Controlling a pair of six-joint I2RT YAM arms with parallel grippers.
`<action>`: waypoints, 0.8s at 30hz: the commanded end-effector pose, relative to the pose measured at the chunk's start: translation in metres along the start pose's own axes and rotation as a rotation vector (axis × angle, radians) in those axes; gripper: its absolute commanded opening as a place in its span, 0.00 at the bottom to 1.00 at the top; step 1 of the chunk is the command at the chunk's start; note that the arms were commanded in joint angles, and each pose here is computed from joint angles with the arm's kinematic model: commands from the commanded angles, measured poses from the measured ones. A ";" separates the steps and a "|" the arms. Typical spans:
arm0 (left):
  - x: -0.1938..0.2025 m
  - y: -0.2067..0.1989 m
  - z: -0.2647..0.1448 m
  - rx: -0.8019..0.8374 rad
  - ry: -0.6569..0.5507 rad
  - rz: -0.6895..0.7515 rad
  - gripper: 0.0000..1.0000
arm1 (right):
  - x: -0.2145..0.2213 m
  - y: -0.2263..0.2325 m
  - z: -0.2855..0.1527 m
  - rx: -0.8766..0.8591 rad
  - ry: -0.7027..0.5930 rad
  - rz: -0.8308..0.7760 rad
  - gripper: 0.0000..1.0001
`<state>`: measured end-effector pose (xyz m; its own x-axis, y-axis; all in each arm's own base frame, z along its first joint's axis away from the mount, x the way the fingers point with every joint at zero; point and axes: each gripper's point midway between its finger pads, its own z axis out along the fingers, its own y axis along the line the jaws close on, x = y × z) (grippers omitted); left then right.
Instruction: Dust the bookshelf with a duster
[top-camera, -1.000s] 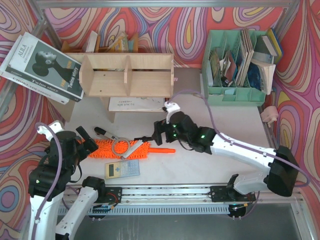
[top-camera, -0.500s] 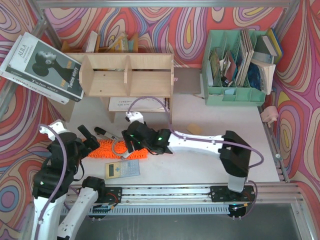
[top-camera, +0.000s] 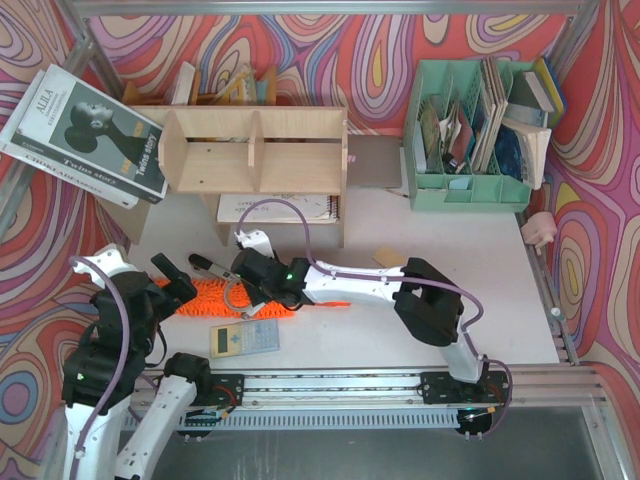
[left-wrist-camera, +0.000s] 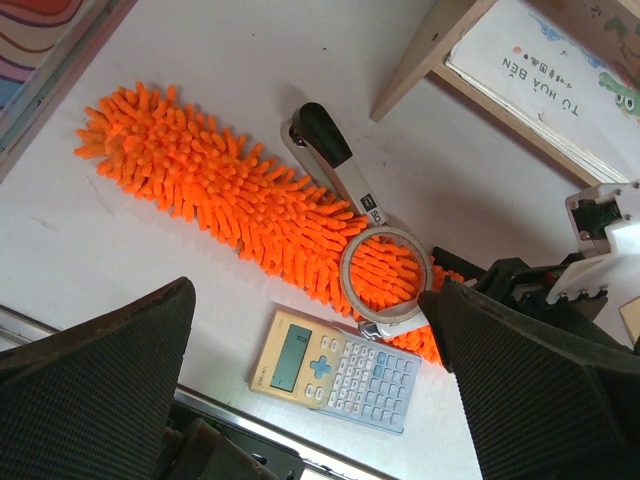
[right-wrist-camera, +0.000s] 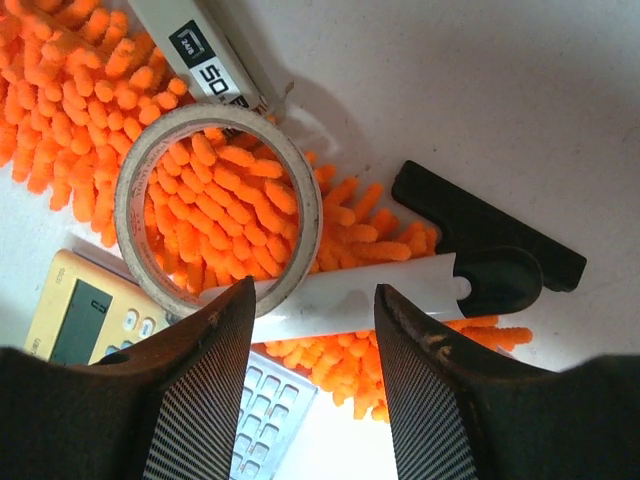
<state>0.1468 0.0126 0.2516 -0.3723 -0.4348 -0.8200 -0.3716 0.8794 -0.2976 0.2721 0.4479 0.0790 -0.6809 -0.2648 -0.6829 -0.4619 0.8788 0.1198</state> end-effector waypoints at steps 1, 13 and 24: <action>0.000 0.000 0.003 -0.002 -0.005 0.016 0.98 | -0.004 -0.002 0.005 0.045 -0.001 -0.011 0.51; 0.000 -0.001 0.003 0.003 -0.007 0.016 0.98 | -0.003 -0.004 0.025 0.105 0.021 -0.043 0.42; 0.000 -0.001 0.003 0.006 -0.007 0.017 0.98 | 0.000 -0.004 0.031 0.116 0.033 -0.043 0.30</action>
<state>0.1474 0.0124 0.2512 -0.3757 -0.4337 -0.8190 -0.3723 0.8799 -0.2952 0.2894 0.4589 0.0532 -0.6844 -0.3092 -0.6603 -0.4359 0.8995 0.0307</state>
